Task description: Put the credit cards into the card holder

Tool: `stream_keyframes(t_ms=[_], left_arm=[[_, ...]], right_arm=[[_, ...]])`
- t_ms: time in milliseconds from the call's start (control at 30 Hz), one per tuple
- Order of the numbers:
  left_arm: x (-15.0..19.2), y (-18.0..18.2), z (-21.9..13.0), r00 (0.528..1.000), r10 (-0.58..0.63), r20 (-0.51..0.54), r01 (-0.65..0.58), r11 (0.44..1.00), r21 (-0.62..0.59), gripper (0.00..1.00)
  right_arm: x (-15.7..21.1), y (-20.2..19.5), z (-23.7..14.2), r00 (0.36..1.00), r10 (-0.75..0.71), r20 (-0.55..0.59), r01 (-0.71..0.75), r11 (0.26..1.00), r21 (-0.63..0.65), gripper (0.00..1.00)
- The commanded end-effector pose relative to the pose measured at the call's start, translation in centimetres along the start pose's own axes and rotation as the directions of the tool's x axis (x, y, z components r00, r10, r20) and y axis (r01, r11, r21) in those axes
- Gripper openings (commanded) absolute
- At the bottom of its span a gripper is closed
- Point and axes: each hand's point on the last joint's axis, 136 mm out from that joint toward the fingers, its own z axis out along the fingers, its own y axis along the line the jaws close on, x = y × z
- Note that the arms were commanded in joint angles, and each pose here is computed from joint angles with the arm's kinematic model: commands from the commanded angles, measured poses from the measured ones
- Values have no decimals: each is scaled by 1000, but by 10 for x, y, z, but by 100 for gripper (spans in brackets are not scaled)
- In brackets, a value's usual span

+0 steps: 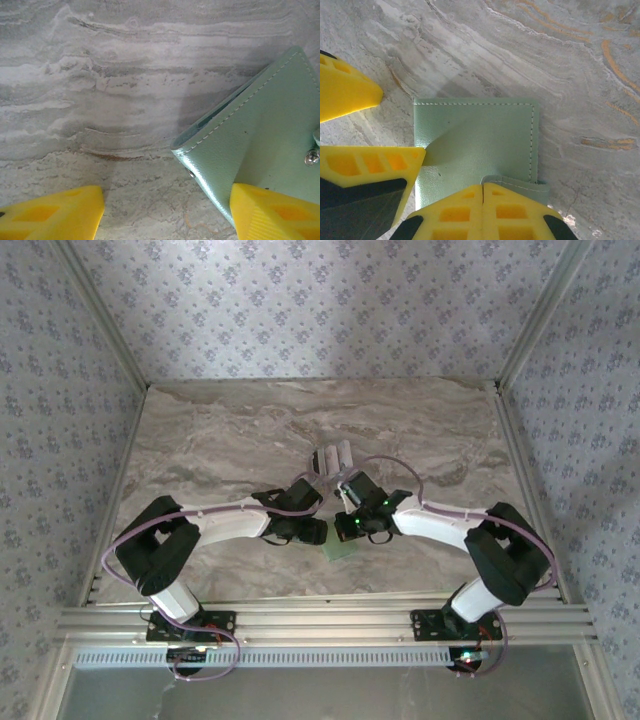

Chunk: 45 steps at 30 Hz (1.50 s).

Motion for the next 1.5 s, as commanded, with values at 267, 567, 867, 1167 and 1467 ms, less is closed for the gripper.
stream_keyframes(t_ms=[267, 567, 867, 1167, 1467], left_arm=[[3, -6, 16, 1000, 9, -11, -8, 1000, 22, 69], [3, -5, 17, 1000, 8, -12, -8, 1000, 22, 69], [3, -5, 18, 1000, 9, -13, -9, 1000, 21, 69], [3, -5, 19, 1000, 8, -14, -8, 1000, 22, 69], [5, -4, 20, 1000, 7, -15, -7, 1000, 16, 69]], right_arm=[[12, 0, 7, 997, -39, -65, 42, 998, 43, 0], [21, 2, 11, 994, -53, -95, 59, 997, 54, 0], [40, 2, 22, 989, -55, -138, 64, 996, 67, 0], [47, -3, 18, 993, -28, -114, 38, 995, 91, 0], [18, 7, -8, 998, -17, -57, 18, 1000, 17, 0]])
